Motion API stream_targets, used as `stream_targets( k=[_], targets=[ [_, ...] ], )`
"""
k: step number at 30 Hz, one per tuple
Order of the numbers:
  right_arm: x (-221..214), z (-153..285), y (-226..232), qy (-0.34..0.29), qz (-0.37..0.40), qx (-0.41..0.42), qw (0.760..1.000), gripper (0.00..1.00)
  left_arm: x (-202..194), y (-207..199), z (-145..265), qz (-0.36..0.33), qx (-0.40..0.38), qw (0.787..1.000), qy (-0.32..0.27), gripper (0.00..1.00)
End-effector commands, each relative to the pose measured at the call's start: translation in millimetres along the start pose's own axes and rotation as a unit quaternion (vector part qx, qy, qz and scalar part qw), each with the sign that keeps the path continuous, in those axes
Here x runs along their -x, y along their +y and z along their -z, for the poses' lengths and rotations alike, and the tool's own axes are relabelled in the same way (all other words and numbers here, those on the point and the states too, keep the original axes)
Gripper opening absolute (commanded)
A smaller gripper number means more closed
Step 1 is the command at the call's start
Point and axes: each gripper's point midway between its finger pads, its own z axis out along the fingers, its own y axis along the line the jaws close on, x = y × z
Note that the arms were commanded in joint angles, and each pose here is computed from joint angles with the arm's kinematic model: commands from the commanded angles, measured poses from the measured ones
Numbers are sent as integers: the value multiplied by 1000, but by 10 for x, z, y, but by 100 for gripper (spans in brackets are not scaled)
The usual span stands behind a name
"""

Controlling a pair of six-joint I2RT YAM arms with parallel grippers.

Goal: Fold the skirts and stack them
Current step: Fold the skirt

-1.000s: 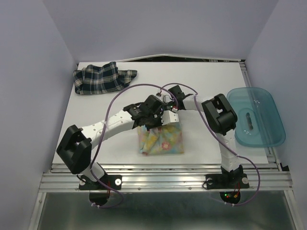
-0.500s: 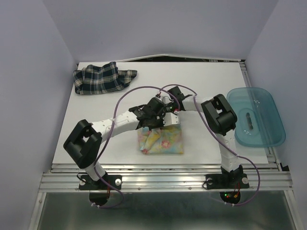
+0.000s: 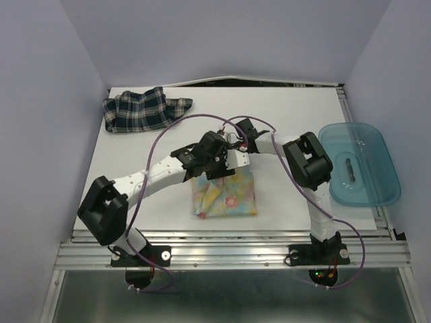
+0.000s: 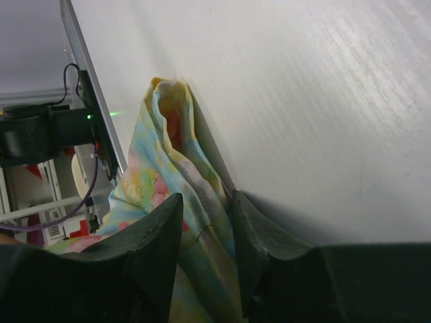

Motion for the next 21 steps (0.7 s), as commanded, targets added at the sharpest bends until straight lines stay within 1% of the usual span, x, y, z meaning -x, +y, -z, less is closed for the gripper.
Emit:
stream_targets(
  k=[1, 3, 5, 6, 9, 12, 13, 15, 16, 18, 19, 20, 21],
  targets=[
    [406, 181, -7, -50, 35, -55, 997, 47, 513, 512, 662, 20, 89, 993, -79, 70],
    [591, 372, -54, -77, 29, -67, 994, 52, 531, 538, 795, 34, 96, 991, -84, 75],
    [805, 567, -32, -105, 33, -72, 991, 56, 540, 528, 913, 44, 99, 990, -90, 76],
    [901, 679, -5, -120, 38, -74, 989, 57, 496, 501, 934, 52, 97, 990, -84, 77],
    [1155, 1099, -11, -161, 44, -91, 982, 62, 385, 422, 967, 88, 92, 989, -75, 77],
    [1255, 1308, 60, -179, 65, -111, 975, 62, 357, 331, 989, 111, 76, 988, -78, 77],
    [1278, 1443, 140, -189, 73, -115, 973, 61, 363, 281, 994, 119, 65, 987, -81, 77],
    [1149, 1489, 182, -178, 76, -124, 973, 61, 398, 113, 991, 145, 28, 984, -95, 77],
    [1104, 1565, 314, -182, 83, -124, 972, 60, 405, 38, 985, 150, 13, 983, -100, 77],
    [956, 1581, 404, -175, 80, -115, 975, 58, 429, -104, 945, 164, -19, 980, -112, 76],
    [784, 1531, 360, -162, 62, -111, 979, 57, 363, -200, 878, 167, -31, 980, -105, 74],
    [726, 1567, 481, -164, 67, -99, 979, 54, 373, -289, 833, 167, -47, 979, -107, 72],
    [658, 1561, 509, -161, 61, -93, 981, 52, 365, -349, 796, 169, -60, 978, -105, 68]
  ],
)
